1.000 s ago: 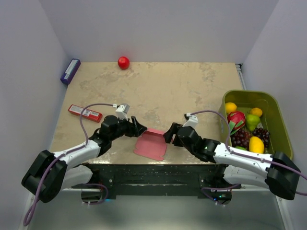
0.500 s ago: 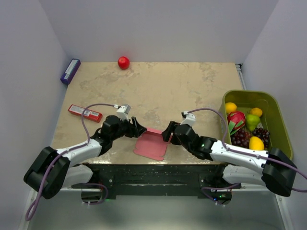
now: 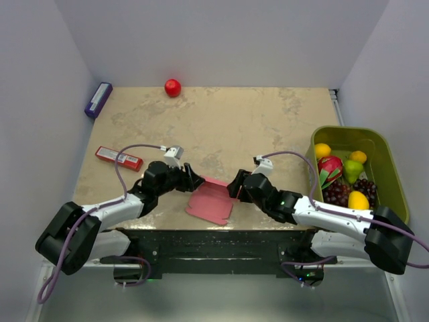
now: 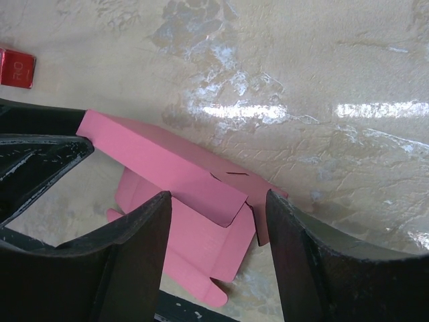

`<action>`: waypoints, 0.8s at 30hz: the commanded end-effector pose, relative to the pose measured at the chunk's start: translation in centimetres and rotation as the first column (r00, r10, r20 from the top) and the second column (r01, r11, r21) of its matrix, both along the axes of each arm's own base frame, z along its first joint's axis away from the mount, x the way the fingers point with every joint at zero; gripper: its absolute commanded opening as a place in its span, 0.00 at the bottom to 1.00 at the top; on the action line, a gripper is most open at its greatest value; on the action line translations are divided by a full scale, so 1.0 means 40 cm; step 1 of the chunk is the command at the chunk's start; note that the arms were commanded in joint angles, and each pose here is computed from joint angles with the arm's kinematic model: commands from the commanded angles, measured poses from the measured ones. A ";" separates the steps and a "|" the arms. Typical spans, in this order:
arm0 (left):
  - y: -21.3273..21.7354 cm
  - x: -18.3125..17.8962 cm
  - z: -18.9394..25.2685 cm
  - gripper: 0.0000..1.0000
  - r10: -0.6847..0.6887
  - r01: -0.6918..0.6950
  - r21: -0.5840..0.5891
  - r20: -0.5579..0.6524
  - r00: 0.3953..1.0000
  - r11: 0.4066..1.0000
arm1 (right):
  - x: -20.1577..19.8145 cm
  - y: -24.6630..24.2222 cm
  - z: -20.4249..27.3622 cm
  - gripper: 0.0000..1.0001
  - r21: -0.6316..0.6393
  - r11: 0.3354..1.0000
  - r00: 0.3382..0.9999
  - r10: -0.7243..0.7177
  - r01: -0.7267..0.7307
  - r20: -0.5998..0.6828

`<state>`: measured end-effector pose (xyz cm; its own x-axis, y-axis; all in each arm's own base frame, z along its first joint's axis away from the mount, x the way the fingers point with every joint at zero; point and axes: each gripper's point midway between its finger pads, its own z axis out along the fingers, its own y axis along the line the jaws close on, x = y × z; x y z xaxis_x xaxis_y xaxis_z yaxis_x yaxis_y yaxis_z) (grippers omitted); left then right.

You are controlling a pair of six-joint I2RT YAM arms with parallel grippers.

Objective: Fold the paper box

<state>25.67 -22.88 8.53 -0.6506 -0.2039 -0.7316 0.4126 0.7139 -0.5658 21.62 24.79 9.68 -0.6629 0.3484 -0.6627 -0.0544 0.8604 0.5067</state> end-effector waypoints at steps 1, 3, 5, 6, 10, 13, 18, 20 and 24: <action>0.000 0.013 0.000 0.57 -0.012 0.012 0.021 0.040 0.999 1.000 | 0.020 0.010 0.047 0.61 0.043 0.999 0.999 -0.015 0.013 0.042; 0.001 0.014 0.000 0.56 -0.011 0.010 0.019 0.043 0.999 1.000 | 0.017 0.012 0.050 0.61 0.053 0.999 0.999 -0.013 0.010 0.040; 0.003 0.010 -0.004 0.54 -0.012 0.012 0.021 0.039 0.999 1.000 | 0.018 0.014 0.061 0.63 0.071 0.997 0.999 -0.015 0.012 0.044; 0.002 0.009 -0.005 0.54 -0.014 0.013 0.022 0.037 0.999 1.000 | 0.018 0.017 0.070 0.64 0.082 0.997 0.999 -0.013 0.009 0.048; 0.003 0.007 -0.009 0.54 -0.016 0.015 0.024 0.035 0.999 1.000 | 0.022 0.015 0.092 0.68 0.107 0.994 0.998 -0.024 0.018 0.055; 0.005 0.006 -0.011 0.53 -0.015 0.014 0.023 0.037 0.999 1.000 | 0.028 0.014 0.096 0.68 0.117 0.993 0.998 -0.031 0.024 0.058; 0.004 0.002 -0.013 0.52 -0.019 0.018 0.021 0.038 0.999 1.000 | 0.034 0.012 0.073 0.66 0.096 0.995 0.998 -0.039 0.035 0.045; 0.006 0.001 -0.018 0.52 -0.018 0.017 0.024 0.035 0.999 1.000 | 0.037 0.010 0.070 0.65 0.090 0.995 0.998 -0.042 0.038 0.045; 0.006 0.000 -0.017 0.51 -0.019 0.018 0.022 0.037 0.999 1.000 | 0.040 0.013 0.062 0.61 0.078 0.996 0.999 -0.038 0.035 0.039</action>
